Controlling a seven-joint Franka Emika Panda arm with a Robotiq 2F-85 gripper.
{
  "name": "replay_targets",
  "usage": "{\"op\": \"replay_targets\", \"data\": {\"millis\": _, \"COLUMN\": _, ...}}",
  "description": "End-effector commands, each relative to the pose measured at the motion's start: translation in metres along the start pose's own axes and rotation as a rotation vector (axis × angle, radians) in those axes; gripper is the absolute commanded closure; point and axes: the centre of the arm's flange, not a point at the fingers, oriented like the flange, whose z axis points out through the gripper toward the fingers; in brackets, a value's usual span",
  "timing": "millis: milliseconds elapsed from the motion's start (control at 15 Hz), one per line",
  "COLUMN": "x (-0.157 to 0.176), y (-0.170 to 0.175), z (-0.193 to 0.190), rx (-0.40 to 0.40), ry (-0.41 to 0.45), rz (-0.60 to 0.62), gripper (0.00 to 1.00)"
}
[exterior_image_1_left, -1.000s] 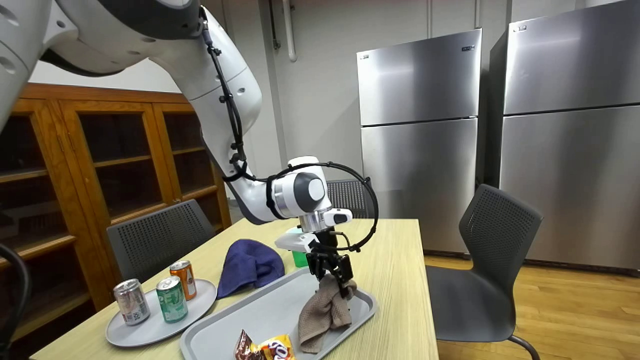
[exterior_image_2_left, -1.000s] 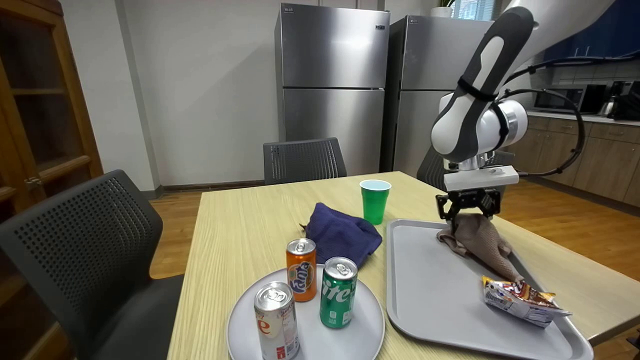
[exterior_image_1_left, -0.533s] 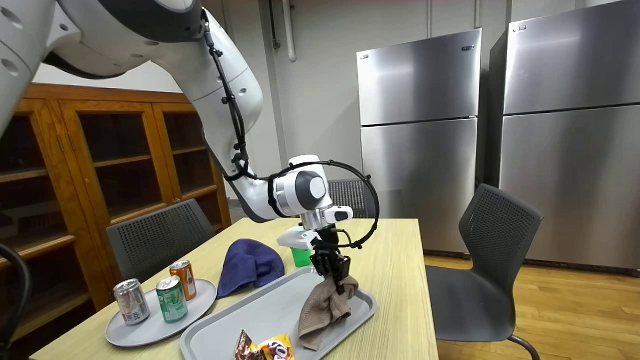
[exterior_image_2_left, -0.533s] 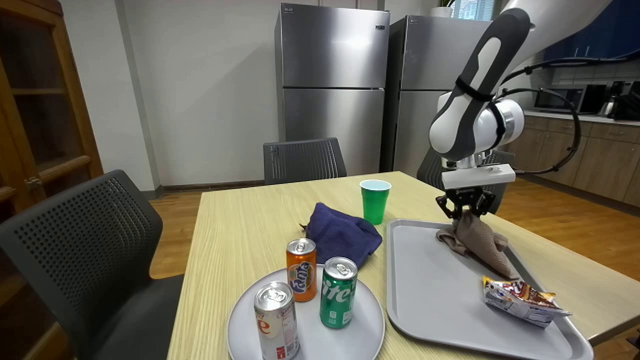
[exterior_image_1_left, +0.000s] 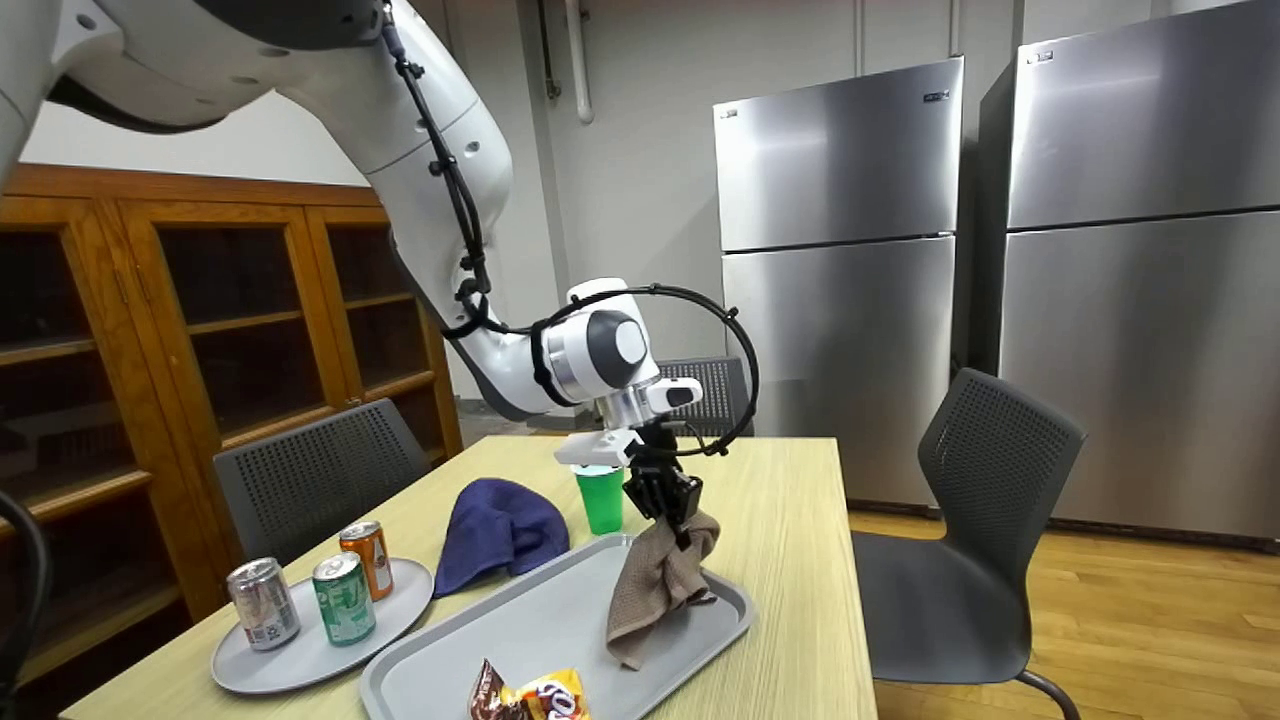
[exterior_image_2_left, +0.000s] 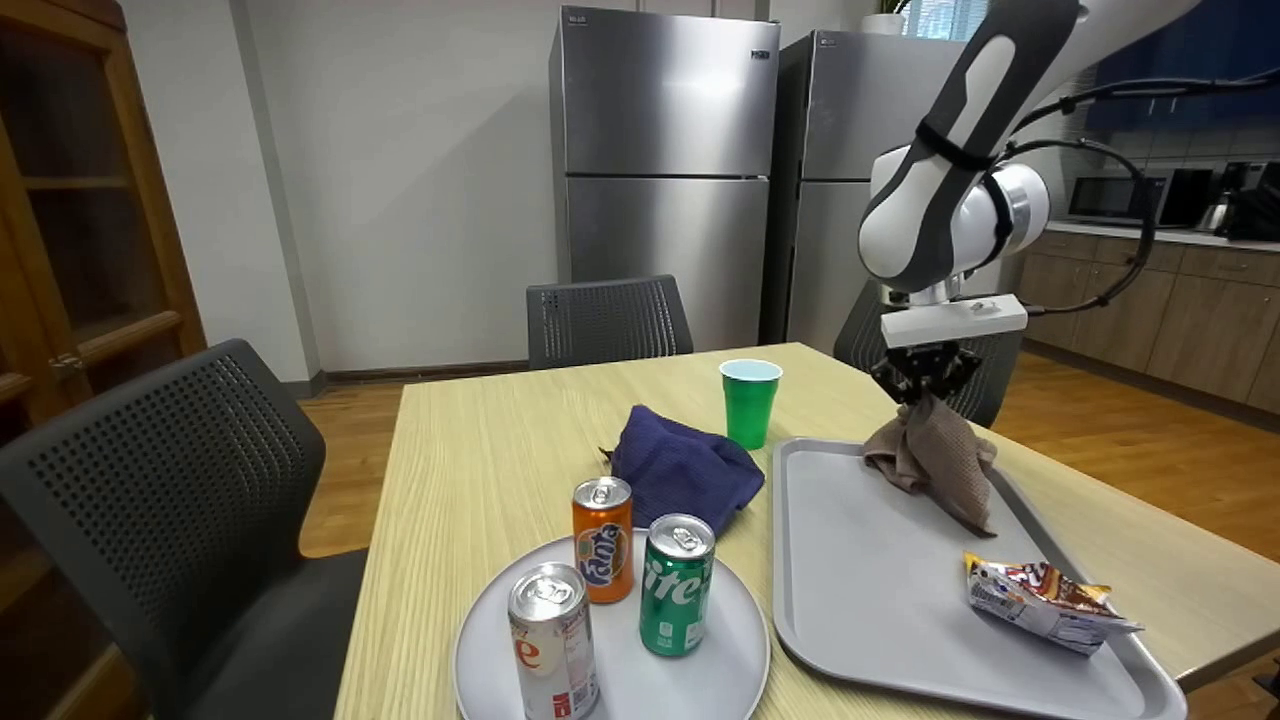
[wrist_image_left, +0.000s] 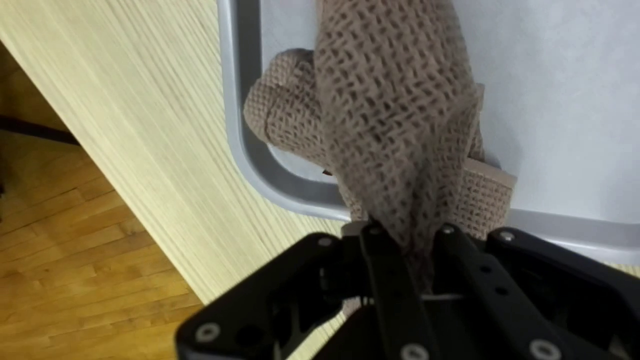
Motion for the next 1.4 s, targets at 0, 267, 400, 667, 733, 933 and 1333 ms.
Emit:
{"op": "replay_targets", "data": {"millis": 0, "x": 0.001, "y": 0.0, "z": -0.034, "rx": -0.001, "ry": 0.053, "rz": -0.024, "gripper": 0.97}}
{"op": "replay_targets", "data": {"millis": 267, "x": 0.017, "y": -0.004, "z": -0.051, "rx": 0.011, "ry": 0.092, "rz": -0.012, "gripper": 0.97}}
{"op": "replay_targets", "data": {"millis": 400, "x": 0.031, "y": -0.005, "z": -0.056, "rx": 0.013, "ry": 0.106, "rz": 0.004, "gripper": 0.97}}
{"op": "replay_targets", "data": {"millis": 667, "x": 0.054, "y": -0.006, "z": -0.068, "rx": 0.017, "ry": 0.142, "rz": 0.021, "gripper": 0.97}}
{"op": "replay_targets", "data": {"millis": 733, "x": 0.059, "y": -0.007, "z": -0.07, "rx": 0.015, "ry": 0.151, "rz": 0.025, "gripper": 0.97}}
{"op": "replay_targets", "data": {"millis": 933, "x": 0.075, "y": -0.008, "z": -0.072, "rx": 0.013, "ry": 0.168, "rz": 0.036, "gripper": 0.97}}
{"op": "replay_targets", "data": {"millis": 1333, "x": 0.109, "y": -0.008, "z": -0.072, "rx": 0.009, "ry": 0.198, "rz": 0.079, "gripper": 0.97}}
